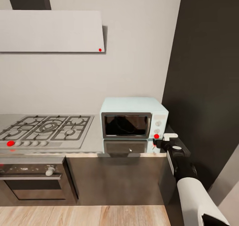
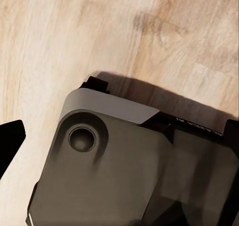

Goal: In the kitchen, take the popcorn bag from the countertop, put it into the microwave, and heat it until the popcorn is cooked so the cooked popcorn ends up inside the bag.

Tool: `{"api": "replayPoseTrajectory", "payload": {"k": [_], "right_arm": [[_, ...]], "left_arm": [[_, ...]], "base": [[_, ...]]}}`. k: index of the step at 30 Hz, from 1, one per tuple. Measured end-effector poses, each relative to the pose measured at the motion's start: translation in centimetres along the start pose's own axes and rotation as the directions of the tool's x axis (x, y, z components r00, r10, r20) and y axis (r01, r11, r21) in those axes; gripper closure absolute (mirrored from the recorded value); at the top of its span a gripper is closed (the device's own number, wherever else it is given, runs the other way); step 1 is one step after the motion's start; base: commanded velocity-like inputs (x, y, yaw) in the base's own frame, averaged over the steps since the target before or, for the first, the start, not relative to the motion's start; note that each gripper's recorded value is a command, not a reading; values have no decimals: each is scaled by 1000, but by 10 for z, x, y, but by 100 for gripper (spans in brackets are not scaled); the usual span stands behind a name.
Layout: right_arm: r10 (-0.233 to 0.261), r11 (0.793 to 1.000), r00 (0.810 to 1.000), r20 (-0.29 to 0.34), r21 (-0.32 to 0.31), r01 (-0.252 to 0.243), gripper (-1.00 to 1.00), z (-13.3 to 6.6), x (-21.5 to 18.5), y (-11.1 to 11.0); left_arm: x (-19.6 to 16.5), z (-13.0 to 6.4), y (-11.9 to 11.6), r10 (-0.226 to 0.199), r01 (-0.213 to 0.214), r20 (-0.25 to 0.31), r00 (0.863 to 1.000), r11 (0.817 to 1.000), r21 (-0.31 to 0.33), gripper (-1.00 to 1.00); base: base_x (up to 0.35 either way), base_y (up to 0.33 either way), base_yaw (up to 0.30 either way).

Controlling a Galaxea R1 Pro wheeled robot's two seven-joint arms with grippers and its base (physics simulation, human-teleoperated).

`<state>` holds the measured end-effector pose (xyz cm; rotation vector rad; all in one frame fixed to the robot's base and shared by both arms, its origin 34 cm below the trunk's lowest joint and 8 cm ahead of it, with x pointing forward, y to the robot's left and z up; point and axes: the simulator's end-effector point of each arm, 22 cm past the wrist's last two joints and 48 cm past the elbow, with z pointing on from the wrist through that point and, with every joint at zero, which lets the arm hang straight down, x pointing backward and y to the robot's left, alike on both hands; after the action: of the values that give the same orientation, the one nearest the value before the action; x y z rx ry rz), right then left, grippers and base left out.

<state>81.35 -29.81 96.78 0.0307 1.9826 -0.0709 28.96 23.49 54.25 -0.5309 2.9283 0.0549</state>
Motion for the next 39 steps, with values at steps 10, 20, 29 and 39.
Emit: {"api": "replayPoseTrajectory", "payload": {"k": [10, 20, 29, 39], "right_arm": [[2, 1000, 1000, 1, 1, -2, 100, 0, 0, -1], [2, 1000, 1000, -8, 5, -2, 100, 0, 2, -4], [-3, 1000, 999, -51, 7, 4, 100, 4, 22, -3], [-5, 1000, 999, -52, 7, 5, 100, 4, 22, -3]], "left_arm": [[0, 0, 0, -1, 1, 0, 1000, 1000, 0, -100], [0, 0, 0, -1, 1, 0, 1000, 1000, -1, -100], [2, 0, 0, -1, 1, -3, 1000, 1000, 0, -100], [2, 0, 1, -1, 1, -2, 1000, 1000, -1, -100]], "base": [[70, 0, 0], [0, 0, 0], [0, 0, 0], [97, 0, 0]]}}
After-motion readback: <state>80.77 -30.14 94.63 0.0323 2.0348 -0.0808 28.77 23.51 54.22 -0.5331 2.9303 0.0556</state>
